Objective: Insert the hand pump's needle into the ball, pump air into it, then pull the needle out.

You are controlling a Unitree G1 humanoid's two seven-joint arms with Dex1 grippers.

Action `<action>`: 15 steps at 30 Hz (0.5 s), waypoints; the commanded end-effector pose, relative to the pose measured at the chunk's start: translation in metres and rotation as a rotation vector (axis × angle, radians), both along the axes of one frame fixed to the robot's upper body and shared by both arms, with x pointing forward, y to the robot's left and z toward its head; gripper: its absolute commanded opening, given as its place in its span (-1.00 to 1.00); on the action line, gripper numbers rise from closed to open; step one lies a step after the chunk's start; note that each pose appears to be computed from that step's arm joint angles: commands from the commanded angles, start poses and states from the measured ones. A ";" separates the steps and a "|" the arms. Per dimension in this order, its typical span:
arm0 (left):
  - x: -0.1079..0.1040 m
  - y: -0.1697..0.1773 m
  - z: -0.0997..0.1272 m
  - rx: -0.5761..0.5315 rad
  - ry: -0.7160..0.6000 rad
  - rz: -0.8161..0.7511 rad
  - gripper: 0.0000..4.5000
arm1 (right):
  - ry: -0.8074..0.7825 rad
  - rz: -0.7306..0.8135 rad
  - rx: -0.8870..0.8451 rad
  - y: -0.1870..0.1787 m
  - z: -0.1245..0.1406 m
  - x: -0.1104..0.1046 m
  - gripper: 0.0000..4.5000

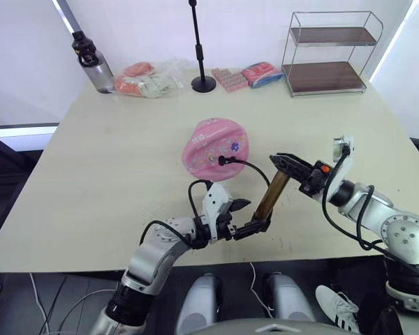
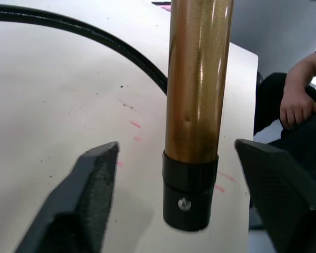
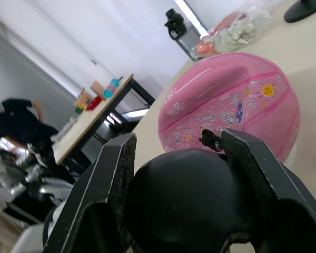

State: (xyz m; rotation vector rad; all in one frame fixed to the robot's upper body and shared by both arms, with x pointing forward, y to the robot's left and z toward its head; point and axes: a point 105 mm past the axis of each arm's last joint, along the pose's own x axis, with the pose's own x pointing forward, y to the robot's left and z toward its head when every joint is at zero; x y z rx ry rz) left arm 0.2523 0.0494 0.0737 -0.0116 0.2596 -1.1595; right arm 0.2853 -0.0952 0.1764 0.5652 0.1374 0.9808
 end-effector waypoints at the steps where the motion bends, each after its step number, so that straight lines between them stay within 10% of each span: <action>1: -0.004 0.002 0.010 -0.027 -0.033 -0.061 0.95 | -0.182 0.021 -0.062 0.005 0.018 -0.010 -0.09; 15: 0.003 0.001 -0.011 0.093 -0.050 -0.229 0.95 | -0.515 0.086 -0.339 -0.001 -0.011 -0.029 -0.09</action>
